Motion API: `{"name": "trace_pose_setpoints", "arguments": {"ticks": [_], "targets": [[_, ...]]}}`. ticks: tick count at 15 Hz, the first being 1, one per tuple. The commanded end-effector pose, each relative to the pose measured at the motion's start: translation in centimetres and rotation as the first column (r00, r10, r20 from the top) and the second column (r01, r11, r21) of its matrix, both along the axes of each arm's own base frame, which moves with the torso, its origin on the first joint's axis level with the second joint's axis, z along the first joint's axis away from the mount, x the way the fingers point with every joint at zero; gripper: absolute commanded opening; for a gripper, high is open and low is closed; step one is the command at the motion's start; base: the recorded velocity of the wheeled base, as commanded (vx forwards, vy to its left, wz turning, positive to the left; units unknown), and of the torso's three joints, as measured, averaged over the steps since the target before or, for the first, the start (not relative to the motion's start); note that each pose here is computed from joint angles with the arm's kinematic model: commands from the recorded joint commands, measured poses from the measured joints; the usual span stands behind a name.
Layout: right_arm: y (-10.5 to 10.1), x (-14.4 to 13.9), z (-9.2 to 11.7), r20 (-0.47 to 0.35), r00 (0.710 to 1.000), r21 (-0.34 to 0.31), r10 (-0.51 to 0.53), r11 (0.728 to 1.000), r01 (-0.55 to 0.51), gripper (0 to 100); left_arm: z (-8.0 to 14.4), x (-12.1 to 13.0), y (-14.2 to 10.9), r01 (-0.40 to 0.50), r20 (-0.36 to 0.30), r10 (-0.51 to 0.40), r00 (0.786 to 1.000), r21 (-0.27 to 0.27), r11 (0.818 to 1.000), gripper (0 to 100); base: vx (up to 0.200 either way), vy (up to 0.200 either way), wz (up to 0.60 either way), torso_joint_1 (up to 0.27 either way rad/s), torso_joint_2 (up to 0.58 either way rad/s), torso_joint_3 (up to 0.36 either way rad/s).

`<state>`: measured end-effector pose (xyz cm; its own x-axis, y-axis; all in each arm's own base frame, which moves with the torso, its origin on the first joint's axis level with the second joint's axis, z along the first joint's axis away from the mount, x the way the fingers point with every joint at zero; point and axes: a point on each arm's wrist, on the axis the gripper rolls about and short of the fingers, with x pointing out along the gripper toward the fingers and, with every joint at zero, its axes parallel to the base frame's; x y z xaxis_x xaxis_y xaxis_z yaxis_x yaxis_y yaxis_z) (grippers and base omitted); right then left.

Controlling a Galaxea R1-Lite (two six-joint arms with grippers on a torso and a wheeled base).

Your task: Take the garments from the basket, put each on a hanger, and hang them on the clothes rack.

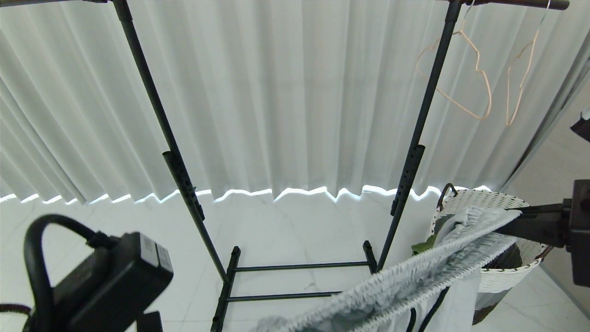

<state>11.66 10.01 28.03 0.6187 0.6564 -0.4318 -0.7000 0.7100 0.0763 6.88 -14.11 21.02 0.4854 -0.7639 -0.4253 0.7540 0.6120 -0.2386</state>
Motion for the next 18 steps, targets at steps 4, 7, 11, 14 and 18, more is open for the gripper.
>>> {"name": "trace_pose_setpoints", "arguments": {"ticks": [4,7,11,14,18], "targets": [[2.0,2.3,0.6,0.084,0.996,0.069,-0.002,0.998,-0.004,0,4.4,9.2,0.3,-0.32,0.226,0.303,0.926,0.044,0.946,0,0.0,0.0,0.0,0.0,0.0,0.0],[3.4,4.4,1.9,0.179,0.979,0.115,-0.098,0.99,0.079,0,8.3,12.9,-0.1,-0.398,0.345,0.375,0.861,-0.004,0.918,0,0.0,0.0,0.0,0.0,0.0,0.0],[4.2,6.1,6.0,0.264,0.953,0.198,-0.146,0.976,0.095,0,11.5,14.9,-1.5,-0.42,0.425,0.405,0.809,-0.063,0.905,0,0.0,0.0,0.0,0.0,0.0,0.0],[4.0,6.6,7.7,0.294,0.942,0.202,-0.162,0.974,0.104,0,11.8,15.1,-1.6,-0.411,0.49,0.367,0.791,-0.018,0.911,0,0.0,0.0,0.0,0.0,0.0,0.0],[3.3,6.8,7.8,0.329,0.927,0.162,-0.178,0.978,0.13,0,12.0,14.9,-1.5,-0.41,0.494,0.366,0.789,-0.022,0.912,0,0.0,0.0,0.0,0.0,0.0,0.0]]}}
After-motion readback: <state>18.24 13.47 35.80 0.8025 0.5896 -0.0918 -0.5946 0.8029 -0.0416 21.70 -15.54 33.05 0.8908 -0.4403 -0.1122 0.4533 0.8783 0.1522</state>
